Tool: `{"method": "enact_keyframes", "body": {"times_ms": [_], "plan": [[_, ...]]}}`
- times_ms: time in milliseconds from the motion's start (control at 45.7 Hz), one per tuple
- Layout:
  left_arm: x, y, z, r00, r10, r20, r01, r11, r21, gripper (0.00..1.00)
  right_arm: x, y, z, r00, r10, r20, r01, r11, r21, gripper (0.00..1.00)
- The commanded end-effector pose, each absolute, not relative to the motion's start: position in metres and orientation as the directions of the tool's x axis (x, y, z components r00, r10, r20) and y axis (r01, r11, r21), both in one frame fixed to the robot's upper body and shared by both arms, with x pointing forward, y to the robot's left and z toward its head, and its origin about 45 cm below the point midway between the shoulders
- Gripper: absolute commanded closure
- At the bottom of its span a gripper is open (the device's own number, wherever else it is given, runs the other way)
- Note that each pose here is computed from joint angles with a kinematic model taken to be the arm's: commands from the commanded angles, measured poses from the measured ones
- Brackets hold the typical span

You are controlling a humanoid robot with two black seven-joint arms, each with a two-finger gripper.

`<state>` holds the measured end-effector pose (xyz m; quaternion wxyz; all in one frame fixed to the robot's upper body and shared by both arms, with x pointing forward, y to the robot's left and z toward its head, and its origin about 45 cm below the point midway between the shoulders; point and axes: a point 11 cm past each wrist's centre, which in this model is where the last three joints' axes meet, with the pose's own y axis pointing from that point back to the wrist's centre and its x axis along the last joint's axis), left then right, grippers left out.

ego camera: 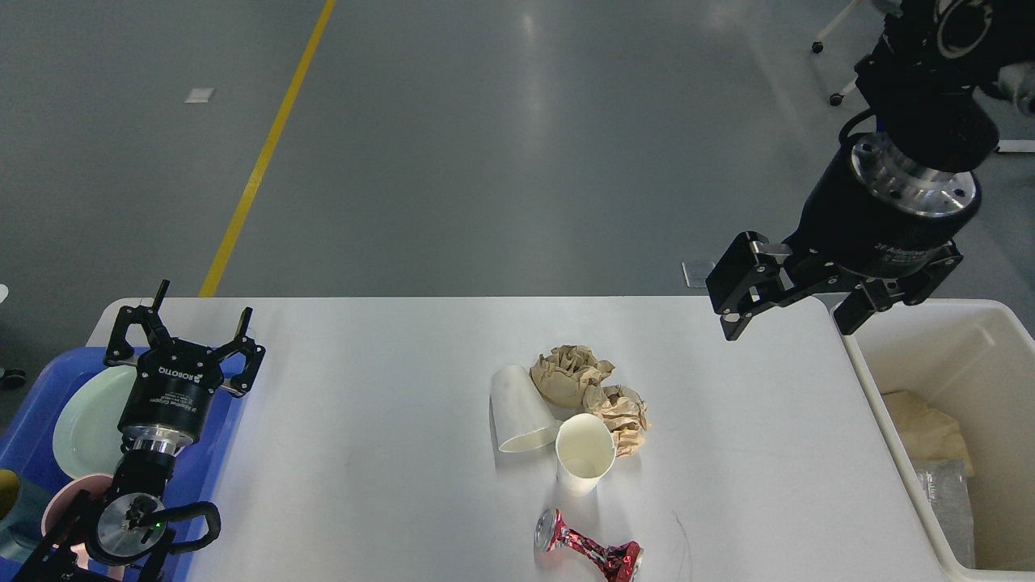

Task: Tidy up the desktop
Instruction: 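Raise the right gripper and move it toward the crumpled brown paper, then lower the right gripper and grasp the crumpled brown paper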

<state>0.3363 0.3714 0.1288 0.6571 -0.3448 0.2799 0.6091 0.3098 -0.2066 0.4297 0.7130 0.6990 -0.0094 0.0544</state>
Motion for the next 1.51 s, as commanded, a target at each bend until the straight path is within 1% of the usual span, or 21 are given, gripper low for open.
{"method": "enact_keyframes", "body": {"times_ms": [0, 416, 547, 635, 853, 1094, 1203, 1357, 1488], "plan": [[0.336, 0.372, 0.129, 0.1, 0.608, -0.788, -0.994, 0.019, -0.111, 0.04, 0.31, -0.207, 0.43, 0.994, 0.062, 0.089, -0.091, 0.016, 0.996, 0.0], [0.336, 0.371, 0.129, 0.102, 0.607, -0.788, -0.993, 0.02, -0.113, 0.04, 0.315, -0.201, 0.425, 0.995, 0.052, 0.087, -0.086, -0.011, 0.996, 0.0], [0.336, 0.372, 0.129, 0.1, 0.608, -0.788, -0.994, 0.019, -0.111, 0.04, 0.326, -0.193, 0.413, 0.995, 0.065, 0.076, -0.074, -0.03, 0.997, 0.0], [0.336, 0.371, 0.129, 0.102, 0.607, -0.788, -0.993, 0.02, -0.112, 0.04, 0.335, -0.19, 0.404, 0.994, 0.061, 0.087, -0.084, -0.041, 0.996, 0.0], [0.336, 0.371, 0.129, 0.102, 0.607, -0.788, -0.993, 0.02, -0.113, 0.04, 0.36, -0.19, 0.341, 0.992, 0.033, 0.125, -0.124, -0.032, 0.992, 0.0], [0.336, 0.371, 0.129, 0.102, 0.607, -0.788, -0.993, 0.02, -0.113, 0.04, 0.385, -0.2, 0.261, 0.994, -0.016, 0.108, -0.108, -0.011, 0.994, 0.0], [0.336, 0.371, 0.129, 0.102, 0.607, -0.788, -0.993, 0.02, -0.113, 0.04, 0.393, -0.192, 0.22, 0.994, -0.014, 0.111, -0.111, -0.017, 0.994, 0.0], [0.337, 0.371, 0.129, 0.102, 0.608, -0.788, -0.993, 0.02, -0.113, 0.04, 0.395, -0.187, 0.156, 0.992, -0.042, 0.118, -0.12, -0.036, 0.992, 0.0], [0.336, 0.371, 0.129, 0.102, 0.607, -0.788, -0.993, 0.02, -0.113, 0.04, 0.39, -0.185, 0.127, 0.992, -0.065, 0.107, -0.111, -0.062, 0.992, 0.0]]}}
